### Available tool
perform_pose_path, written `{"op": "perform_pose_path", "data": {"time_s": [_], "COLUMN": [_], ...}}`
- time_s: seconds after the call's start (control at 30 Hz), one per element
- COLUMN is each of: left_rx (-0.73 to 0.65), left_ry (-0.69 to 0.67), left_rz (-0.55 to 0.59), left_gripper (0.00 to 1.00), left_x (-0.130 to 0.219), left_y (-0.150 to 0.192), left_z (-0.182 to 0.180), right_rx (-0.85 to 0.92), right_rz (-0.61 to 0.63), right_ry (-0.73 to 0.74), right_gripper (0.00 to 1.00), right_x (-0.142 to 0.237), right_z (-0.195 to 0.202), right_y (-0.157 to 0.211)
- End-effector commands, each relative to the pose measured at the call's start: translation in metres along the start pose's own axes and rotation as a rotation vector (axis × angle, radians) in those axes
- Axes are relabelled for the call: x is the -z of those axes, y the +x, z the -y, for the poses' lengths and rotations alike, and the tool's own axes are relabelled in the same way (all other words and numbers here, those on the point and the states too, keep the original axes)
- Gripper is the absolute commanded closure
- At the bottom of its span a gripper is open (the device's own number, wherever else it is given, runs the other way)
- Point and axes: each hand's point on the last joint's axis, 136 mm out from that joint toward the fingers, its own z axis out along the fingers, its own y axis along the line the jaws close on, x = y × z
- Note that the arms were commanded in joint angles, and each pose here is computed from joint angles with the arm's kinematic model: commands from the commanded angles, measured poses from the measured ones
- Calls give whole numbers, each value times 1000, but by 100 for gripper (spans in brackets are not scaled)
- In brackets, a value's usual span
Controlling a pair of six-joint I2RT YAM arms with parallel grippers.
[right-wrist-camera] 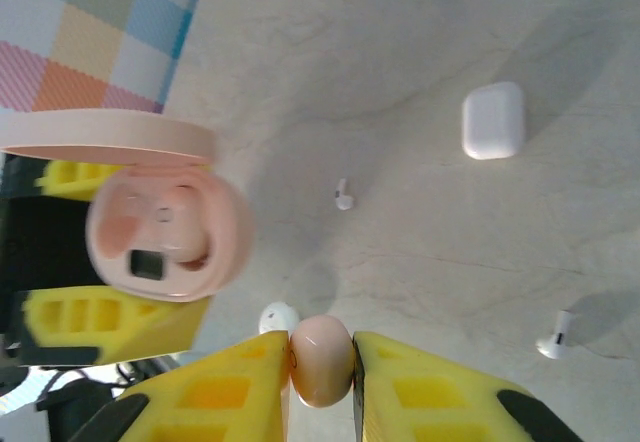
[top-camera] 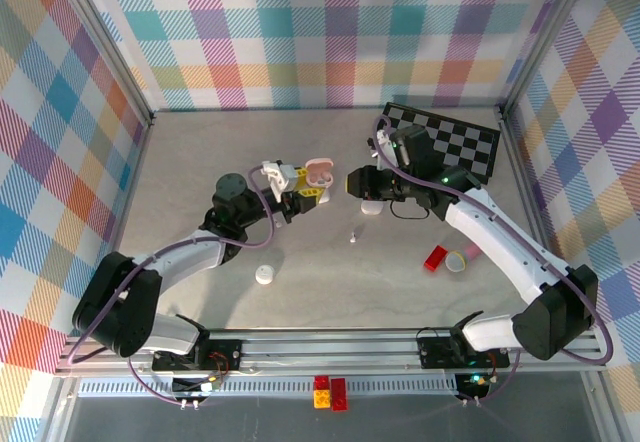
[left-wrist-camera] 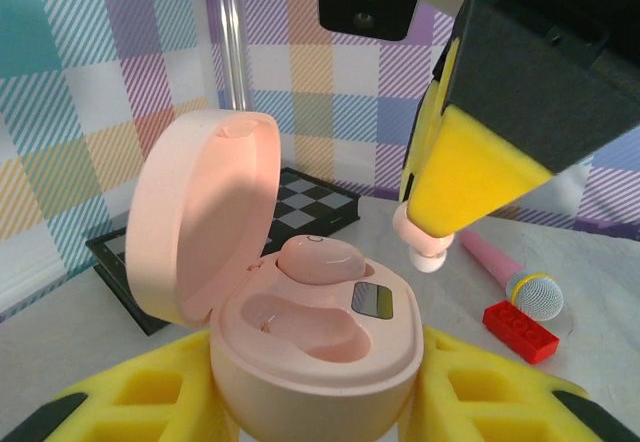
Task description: Insert the wireless bluetooth earbuds into the charging case
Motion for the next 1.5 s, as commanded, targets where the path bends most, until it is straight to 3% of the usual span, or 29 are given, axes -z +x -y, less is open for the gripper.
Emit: {"op": "perform_pose_path", "data": {"time_s": [0.0, 0.47, 1.47], "left_rx": [-65, -117, -130], "left_ry": [3, 47, 69], "left_rz": [32, -19, 5], "left_gripper": [62, 62, 63], "left_x": [-10, -29, -34], "left_y": [-17, -13, -25], "left_z": [0, 13, 19], "right_rx": [18, 48, 40], "right_rz": [24, 42, -6], "right_ry": [-132, -253, -237], "right_gripper": [77, 77, 75], "right_x": [11, 18, -4], "right_z": [-32, -63, -53], "right_y": [-13, -29, -29]}}
